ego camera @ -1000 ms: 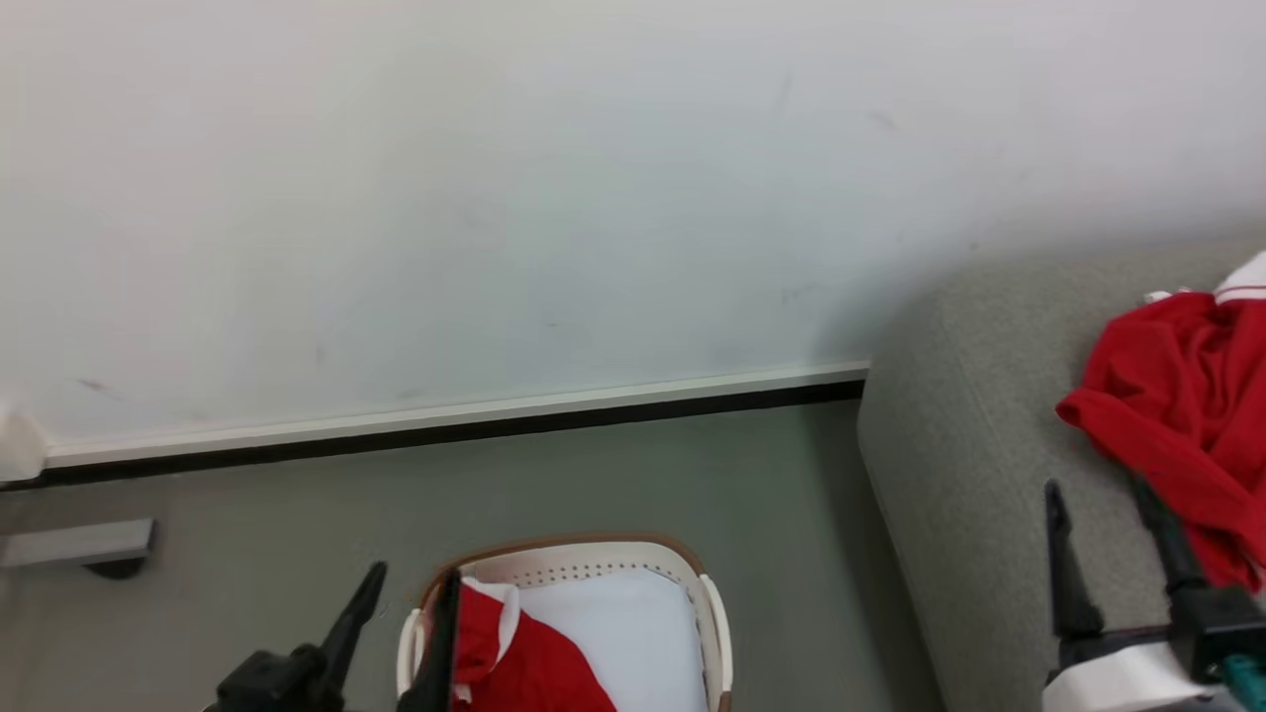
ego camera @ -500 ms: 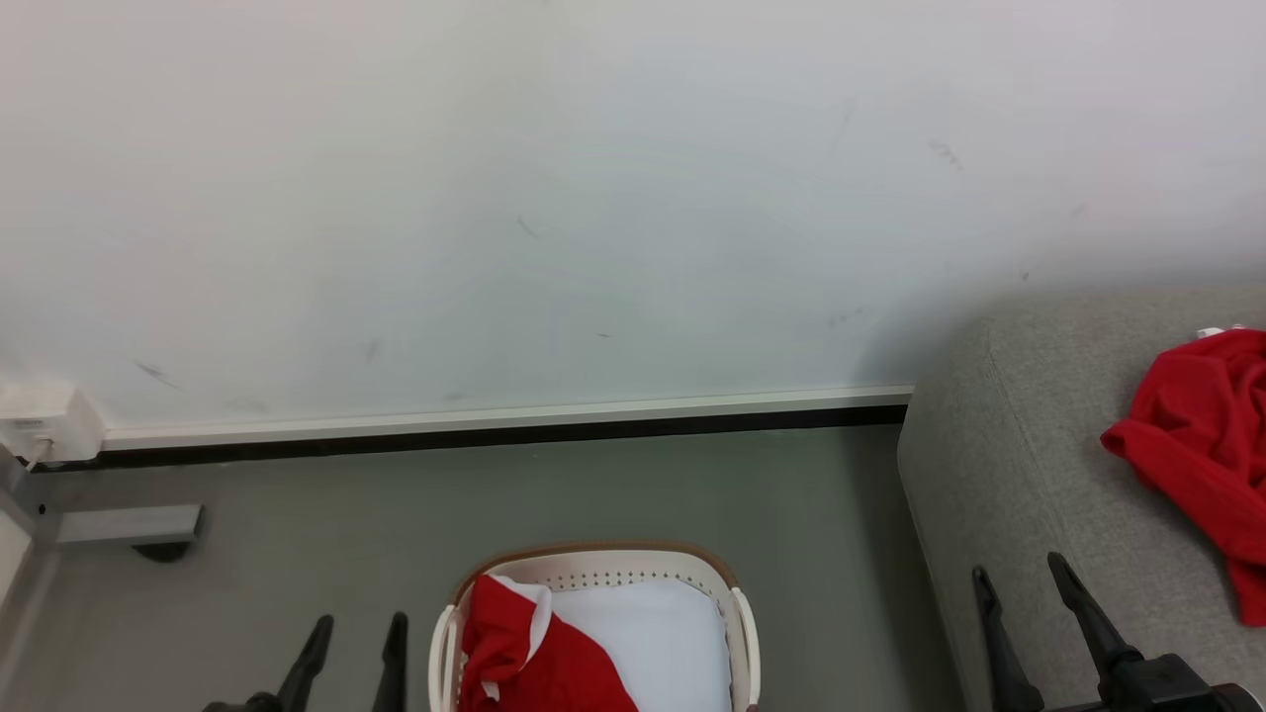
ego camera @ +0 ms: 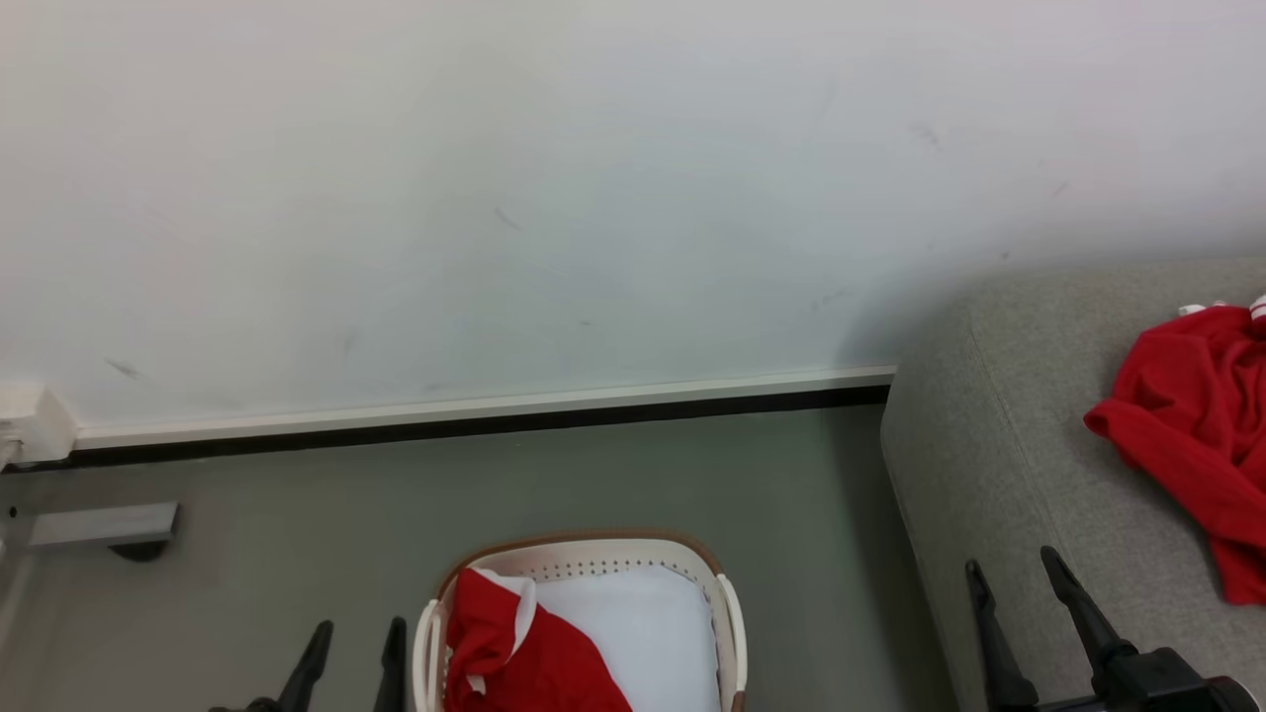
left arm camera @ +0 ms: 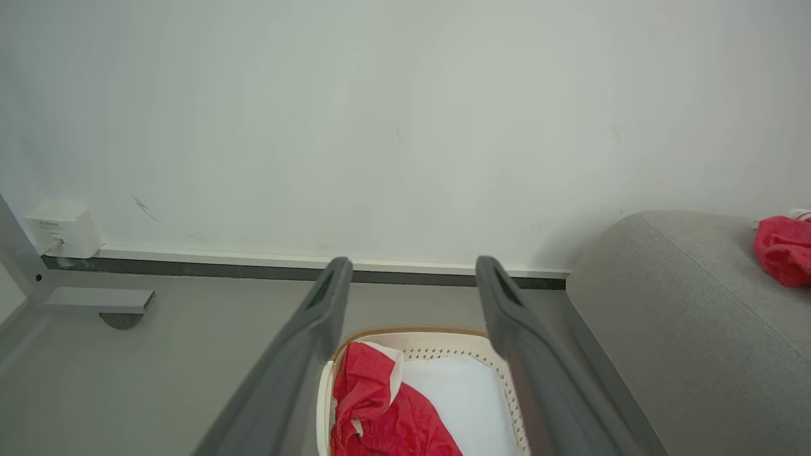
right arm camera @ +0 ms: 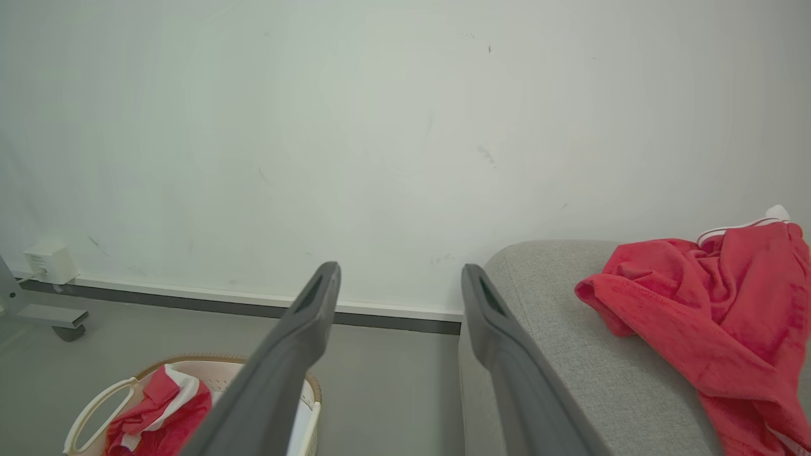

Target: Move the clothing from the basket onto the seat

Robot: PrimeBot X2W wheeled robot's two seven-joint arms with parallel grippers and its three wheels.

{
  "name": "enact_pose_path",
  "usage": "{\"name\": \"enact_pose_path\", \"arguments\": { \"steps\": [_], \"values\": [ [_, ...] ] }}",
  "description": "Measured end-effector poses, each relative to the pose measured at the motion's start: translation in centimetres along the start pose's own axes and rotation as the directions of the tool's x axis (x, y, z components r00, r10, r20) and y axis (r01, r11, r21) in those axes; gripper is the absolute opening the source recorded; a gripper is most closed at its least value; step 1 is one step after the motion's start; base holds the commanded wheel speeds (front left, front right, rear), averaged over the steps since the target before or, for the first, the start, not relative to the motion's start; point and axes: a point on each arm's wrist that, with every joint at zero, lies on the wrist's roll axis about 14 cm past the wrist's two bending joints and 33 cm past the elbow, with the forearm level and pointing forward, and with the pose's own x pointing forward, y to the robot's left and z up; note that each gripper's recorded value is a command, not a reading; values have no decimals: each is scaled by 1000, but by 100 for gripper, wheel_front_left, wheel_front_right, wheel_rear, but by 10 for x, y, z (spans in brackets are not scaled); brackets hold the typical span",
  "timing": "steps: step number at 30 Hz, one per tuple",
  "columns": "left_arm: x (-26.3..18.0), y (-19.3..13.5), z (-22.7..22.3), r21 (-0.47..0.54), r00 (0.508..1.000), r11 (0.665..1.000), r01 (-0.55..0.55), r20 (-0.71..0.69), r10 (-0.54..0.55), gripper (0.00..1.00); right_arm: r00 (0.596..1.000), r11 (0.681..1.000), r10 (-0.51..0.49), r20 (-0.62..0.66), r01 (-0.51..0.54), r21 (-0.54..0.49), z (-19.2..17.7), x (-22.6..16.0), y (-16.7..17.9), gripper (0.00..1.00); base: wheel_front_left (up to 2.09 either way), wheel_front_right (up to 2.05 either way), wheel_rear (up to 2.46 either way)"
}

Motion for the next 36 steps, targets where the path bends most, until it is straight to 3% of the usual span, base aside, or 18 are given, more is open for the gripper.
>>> {"name": "enact_pose_path", "arguments": {
  "steps": [8, 13, 15, 18, 24, 30, 36],
  "values": [
    [18, -20, -25, 30, 993, 996, 89, -82, -86, 100, 1000, 1000, -18, -9, 18, -1, -3, 8, -7, 100, 0, 0, 0],
    [58, -35, -57, 87, 965, 980, 180, -210, -159, 100, 1000, 1000, -12, 5, 12, -6, -2, 35, -10, 100, 0, 0, 0],
    [86, -33, -85, 155, 930, 962, 227, -327, -167, 100, 1000, 1000, -10, 11, 10, 2, -4, 56, -12, 100, 0, 0, 0],
    [108, -31, -100, 192, 916, 951, 242, -368, -159, 100, 1000, 1000, 0, 5, 0, 9, -10, 70, -12, 100, 0, 0, 0],
    [135, -6, -183, 257, 800, 920, 297, -592, -93, 100, 999, 999, -6, -41, 8, 54, -41, 98, -19, 100, 0, 0, 0],
    [141, 14, -256, 286, 693, 906, 311, -721, -10, 100, 990, 995, -64, -127, 74, 74, -80, 100, -41, 100, 0, 0, 0],
    [148, 25, -297, 321, 637, 883, 344, -771, 32, 100, 978, 991, -109, -176, 120, 57, -100, 96, -59, 100, 0, 0, 0]
  ]
}}
